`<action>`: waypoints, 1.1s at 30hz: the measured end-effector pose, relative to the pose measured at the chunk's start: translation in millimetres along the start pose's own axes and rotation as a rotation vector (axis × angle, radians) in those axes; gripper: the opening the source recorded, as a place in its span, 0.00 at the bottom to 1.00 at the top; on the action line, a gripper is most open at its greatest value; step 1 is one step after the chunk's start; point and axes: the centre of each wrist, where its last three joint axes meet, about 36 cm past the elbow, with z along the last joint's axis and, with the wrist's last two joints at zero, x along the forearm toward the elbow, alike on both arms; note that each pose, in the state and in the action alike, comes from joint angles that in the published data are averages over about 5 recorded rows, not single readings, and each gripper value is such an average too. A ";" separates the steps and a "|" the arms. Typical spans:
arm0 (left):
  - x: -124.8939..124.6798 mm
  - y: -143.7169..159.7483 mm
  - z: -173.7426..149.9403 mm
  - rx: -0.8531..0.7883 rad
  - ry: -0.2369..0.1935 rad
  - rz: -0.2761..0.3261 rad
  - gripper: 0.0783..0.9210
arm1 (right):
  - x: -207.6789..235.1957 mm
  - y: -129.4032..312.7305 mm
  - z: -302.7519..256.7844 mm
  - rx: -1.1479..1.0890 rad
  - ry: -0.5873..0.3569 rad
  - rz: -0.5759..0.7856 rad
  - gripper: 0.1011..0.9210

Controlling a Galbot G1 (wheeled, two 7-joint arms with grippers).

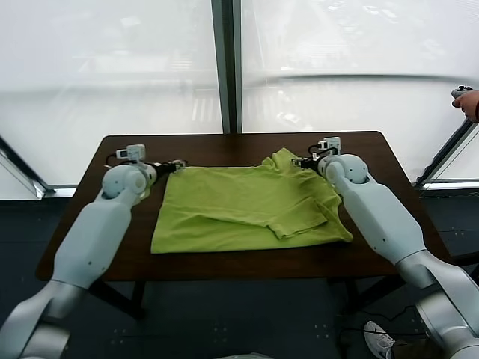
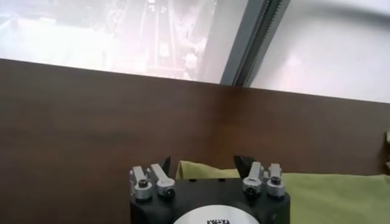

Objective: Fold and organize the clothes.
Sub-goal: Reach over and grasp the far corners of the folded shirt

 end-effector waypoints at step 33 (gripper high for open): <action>28.4 2.7 5.6 0.010 -0.041 0.020 0.16 | 27.1 -15.0 1.1 -0.070 -0.142 -0.049 0.05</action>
